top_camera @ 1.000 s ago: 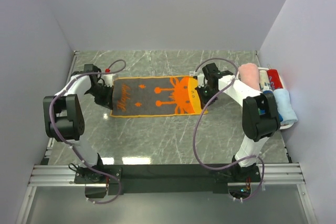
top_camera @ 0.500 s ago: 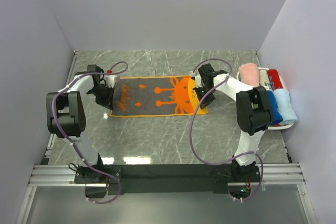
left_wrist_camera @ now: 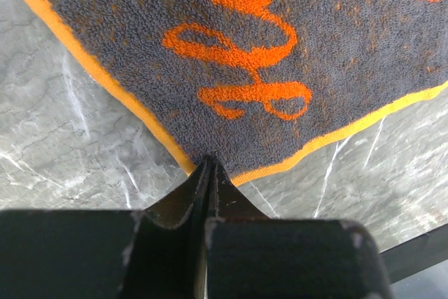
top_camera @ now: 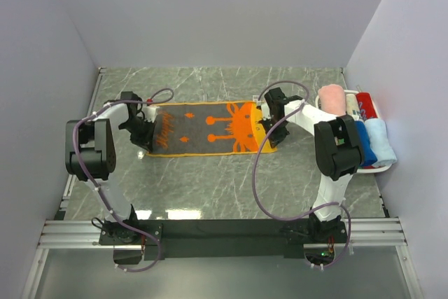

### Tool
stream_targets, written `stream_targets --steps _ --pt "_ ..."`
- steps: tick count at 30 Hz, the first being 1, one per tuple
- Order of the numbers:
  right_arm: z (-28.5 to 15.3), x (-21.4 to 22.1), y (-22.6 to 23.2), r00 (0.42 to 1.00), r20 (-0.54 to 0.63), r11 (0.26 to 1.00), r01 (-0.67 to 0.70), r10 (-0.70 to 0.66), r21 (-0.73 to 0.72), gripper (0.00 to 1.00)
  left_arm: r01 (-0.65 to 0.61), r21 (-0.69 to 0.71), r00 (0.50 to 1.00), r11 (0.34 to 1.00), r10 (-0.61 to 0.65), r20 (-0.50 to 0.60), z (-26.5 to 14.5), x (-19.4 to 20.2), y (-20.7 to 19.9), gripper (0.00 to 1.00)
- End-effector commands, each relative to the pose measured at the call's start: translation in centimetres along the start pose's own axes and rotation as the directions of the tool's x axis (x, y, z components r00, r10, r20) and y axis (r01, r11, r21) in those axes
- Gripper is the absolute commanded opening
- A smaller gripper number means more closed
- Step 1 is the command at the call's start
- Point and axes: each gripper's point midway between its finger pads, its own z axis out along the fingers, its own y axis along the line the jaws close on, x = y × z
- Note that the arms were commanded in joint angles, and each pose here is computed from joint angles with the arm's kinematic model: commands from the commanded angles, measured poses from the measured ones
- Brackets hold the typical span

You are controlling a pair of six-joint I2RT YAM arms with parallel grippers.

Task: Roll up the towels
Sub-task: Flatten the towel

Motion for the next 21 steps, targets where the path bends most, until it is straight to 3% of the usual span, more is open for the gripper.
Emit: stream_targets --steps 1,13,21 --pt "0.7 0.8 -0.6 1.0 -0.026 0.999 0.017 -0.016 0.04 0.0 -0.003 -0.025 1.0 1.0 0.002 -0.029 0.8 1.0 0.3 0.04" --pt "1.9 4.6 -0.6 0.995 -0.104 0.999 0.008 -0.002 0.048 0.0 -0.023 -0.158 0.993 0.987 0.003 -0.122 0.1 5.6 2.9 0.02" --pt "0.9 7.4 2.3 0.985 -0.142 0.995 0.101 -0.102 -0.017 0.0 -0.033 -0.175 0.992 0.984 0.011 -0.127 -0.6 6.0 3.6 0.02"
